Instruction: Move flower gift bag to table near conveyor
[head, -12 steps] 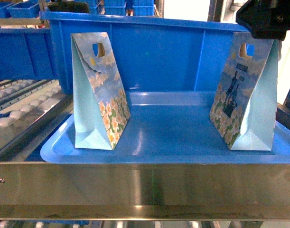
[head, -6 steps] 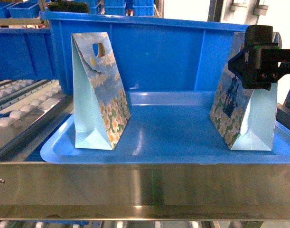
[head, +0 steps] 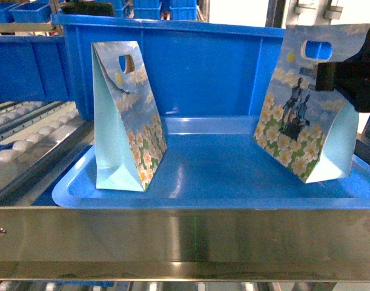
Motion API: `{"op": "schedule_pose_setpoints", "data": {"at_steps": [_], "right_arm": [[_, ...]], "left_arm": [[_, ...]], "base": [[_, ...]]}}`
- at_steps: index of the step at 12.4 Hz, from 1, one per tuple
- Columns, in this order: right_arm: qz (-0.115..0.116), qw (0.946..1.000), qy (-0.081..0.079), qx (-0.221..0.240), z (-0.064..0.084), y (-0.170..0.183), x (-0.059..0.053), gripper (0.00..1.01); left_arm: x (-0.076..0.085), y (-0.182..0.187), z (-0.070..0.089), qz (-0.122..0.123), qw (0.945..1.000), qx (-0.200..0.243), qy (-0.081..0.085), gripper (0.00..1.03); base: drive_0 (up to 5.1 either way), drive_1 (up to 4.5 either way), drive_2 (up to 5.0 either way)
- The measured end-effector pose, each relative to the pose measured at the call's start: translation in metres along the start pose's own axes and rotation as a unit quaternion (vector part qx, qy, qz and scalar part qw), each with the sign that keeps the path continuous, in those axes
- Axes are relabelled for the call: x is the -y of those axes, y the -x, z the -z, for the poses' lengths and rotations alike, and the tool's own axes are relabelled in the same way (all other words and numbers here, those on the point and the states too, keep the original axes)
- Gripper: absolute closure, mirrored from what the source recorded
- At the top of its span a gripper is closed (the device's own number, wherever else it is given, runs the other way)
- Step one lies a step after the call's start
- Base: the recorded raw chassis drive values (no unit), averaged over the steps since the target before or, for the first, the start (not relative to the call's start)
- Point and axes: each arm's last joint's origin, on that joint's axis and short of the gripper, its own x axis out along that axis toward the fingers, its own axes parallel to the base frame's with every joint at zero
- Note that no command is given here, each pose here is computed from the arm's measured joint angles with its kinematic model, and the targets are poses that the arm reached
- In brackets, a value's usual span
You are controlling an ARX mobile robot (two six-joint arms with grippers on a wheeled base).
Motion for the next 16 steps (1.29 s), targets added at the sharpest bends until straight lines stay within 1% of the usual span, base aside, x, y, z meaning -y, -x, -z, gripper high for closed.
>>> {"op": "schedule_pose_setpoints", "data": {"at_steps": [5, 7, 9, 10, 11, 13, 14, 15, 16], "right_arm": [[0.009, 0.9996, 0.0, 0.027, -0.008, 0.012, 0.002, 0.99], [0.021, 0.997, 0.003, 0.075, -0.019, 0.039, 0.004, 0.99], [0.035, 0.9932, 0.003, 0.111, -0.022, 0.073, 0.011, 0.99], [0.052, 0.99, -0.003, 0.131, -0.017, 0.109, 0.021, 0.99], [0.064, 0.987, -0.01, 0.147, -0.014, 0.133, 0.029, 0.99], [0.078, 0.9812, -0.01, 0.176, -0.013, 0.163, 0.035, 0.99], [0.083, 0.9798, -0.013, 0.181, -0.007, 0.176, 0.036, 0.99], [0.089, 0.9804, -0.019, 0.175, 0.002, 0.183, 0.039, 0.99], [0.1, 0.9817, -0.034, 0.158, 0.011, 0.189, 0.043, 0.99]], "left_arm": [[0.0, 0.0, 0.0, 0.0, 1.0, 0.0, 0.0, 0.05], [0.0, 0.0, 0.0, 0.0, 1.0, 0.0, 0.0, 0.05], [0.0, 0.0, 0.0, 0.0, 1.0, 0.0, 0.0, 0.05], [0.0, 0.0, 0.0, 0.0, 1.0, 0.0, 0.0, 0.05], [0.0, 0.0, 0.0, 0.0, 1.0, 0.001, 0.0, 0.05], [0.0, 0.0, 0.0, 0.0, 1.0, 0.001, 0.0, 0.05], [0.0, 0.0, 0.0, 0.0, 1.0, 0.0, 0.0, 0.05], [0.0, 0.0, 0.0, 0.0, 1.0, 0.001, 0.0, 0.05], [0.0, 0.0, 0.0, 0.0, 1.0, 0.0, 0.0, 0.05]], "base": [[0.0, 0.0, 0.0], [0.0, 0.0, 0.0], [0.0, 0.0, 0.0], [0.0, 0.0, 0.0], [0.0, 0.0, 0.0], [0.0, 0.0, 0.0], [0.0, 0.0, 0.0], [0.0, 0.0, 0.0], [0.0, 0.0, 0.0]]}}
